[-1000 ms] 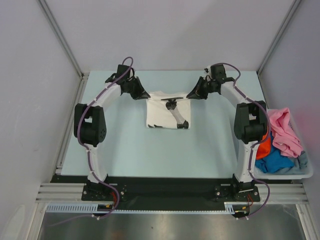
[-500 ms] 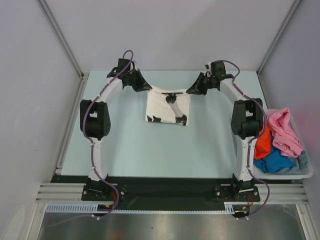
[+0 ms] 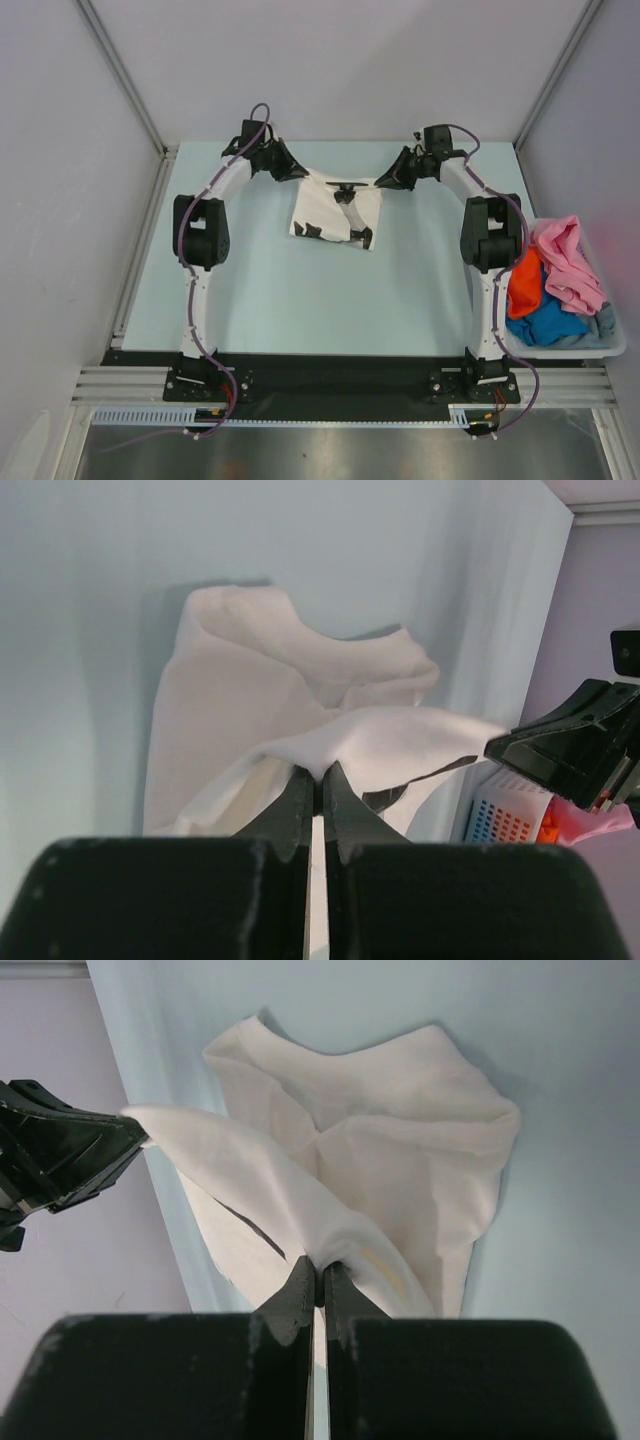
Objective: Fold and stack the t-shirts
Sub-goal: Fold the tshirt
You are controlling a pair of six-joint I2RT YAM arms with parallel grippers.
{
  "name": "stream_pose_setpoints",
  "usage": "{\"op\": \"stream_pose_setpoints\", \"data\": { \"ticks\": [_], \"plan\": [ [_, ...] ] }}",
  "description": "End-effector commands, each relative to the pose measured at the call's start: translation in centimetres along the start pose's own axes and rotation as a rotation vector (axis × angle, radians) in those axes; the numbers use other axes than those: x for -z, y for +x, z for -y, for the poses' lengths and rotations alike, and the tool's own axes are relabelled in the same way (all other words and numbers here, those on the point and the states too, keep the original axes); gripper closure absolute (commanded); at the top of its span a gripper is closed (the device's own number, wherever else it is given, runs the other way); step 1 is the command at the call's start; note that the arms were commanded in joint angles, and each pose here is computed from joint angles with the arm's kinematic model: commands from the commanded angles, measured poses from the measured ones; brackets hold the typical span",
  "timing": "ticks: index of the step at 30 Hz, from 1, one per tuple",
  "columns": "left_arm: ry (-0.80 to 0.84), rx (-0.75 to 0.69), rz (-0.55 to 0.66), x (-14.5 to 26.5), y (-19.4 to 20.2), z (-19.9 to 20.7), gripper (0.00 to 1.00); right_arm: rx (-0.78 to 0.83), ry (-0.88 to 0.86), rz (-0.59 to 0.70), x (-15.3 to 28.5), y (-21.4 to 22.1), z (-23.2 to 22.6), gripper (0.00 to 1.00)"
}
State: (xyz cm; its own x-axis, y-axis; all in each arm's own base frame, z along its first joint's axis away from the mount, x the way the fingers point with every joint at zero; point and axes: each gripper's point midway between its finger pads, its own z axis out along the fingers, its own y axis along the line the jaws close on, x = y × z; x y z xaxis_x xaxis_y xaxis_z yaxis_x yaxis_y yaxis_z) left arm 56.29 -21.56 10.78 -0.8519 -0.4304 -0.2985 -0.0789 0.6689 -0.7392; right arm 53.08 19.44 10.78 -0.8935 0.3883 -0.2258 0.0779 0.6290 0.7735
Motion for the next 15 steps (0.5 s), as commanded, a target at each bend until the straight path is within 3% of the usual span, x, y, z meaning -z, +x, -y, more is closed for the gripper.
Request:
{"op": "stream_pose_setpoints", "data": {
  "ticks": [1,15],
  "plan": [
    [0.122,-0.049,0.088,0.8,-3.2,3.4,0.97,0.024,-0.046,0.049,0.4,-2.0,-1.4,1.0],
    [0.266,-0.035,0.154,-1.8,-6.0,5.1,0.98,-0.013,-0.04,0.079,-0.7,-3.4,0.1,1.0]
  ]
}}
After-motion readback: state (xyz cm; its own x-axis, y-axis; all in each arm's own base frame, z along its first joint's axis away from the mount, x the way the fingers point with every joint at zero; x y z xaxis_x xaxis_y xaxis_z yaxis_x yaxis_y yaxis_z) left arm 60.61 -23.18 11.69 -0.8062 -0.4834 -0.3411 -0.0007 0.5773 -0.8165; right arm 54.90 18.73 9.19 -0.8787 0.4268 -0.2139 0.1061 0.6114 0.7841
